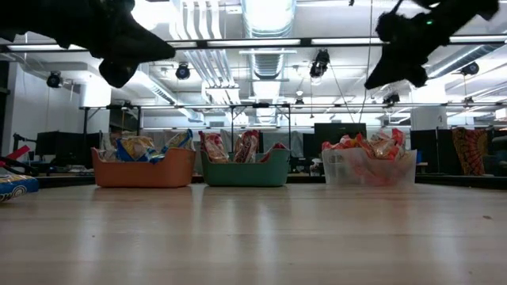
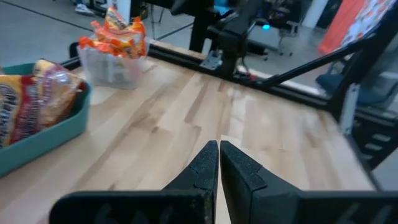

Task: Sort Maruchan noodles
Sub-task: Put the blue noodle pack into the orange bin

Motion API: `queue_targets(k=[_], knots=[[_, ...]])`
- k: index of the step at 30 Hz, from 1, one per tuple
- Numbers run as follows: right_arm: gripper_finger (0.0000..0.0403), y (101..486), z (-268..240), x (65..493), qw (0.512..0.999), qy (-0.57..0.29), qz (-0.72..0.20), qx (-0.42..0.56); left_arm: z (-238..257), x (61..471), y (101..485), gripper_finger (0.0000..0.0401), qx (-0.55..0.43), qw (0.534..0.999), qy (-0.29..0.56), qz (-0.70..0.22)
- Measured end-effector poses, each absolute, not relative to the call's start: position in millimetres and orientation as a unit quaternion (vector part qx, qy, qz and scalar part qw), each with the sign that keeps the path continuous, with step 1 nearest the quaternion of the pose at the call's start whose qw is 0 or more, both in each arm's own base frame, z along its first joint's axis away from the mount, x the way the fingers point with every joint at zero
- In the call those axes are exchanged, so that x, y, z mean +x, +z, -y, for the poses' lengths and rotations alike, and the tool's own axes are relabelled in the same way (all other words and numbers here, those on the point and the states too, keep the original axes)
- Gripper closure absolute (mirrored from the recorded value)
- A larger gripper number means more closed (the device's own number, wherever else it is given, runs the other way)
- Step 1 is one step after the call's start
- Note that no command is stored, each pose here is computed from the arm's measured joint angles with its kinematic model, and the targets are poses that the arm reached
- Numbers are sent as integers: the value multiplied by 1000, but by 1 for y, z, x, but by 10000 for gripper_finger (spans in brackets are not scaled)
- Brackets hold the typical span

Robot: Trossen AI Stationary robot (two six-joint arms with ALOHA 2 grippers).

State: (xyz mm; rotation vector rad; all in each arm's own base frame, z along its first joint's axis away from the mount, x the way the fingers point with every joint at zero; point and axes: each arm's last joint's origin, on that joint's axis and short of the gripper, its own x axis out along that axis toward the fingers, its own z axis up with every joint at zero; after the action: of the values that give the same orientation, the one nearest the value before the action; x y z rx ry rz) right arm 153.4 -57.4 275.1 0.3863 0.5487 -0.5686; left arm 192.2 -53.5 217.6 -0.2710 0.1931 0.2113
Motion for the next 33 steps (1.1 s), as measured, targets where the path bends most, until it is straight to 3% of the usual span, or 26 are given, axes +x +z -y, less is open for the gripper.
queue_targets(k=[6,10,17,21,26,33], knots=[[394,245,19,156,981,-133,-109,90,67,201,216,401,-161,982,78,-66],[394,240,11,155,995,-99,-6,14,72,209,214,401,-223,968,84,-77],[394,240,12,153,995,-100,9,-11,83,231,232,401,-249,919,148,-268],[394,237,11,153,995,-98,0,-23,93,238,245,401,-262,856,185,-407],[394,239,11,153,995,-98,-1,-23,117,242,236,401,-309,721,221,-580],[394,240,11,153,995,-98,1,-13,156,234,208,401,-253,583,285,-718]])
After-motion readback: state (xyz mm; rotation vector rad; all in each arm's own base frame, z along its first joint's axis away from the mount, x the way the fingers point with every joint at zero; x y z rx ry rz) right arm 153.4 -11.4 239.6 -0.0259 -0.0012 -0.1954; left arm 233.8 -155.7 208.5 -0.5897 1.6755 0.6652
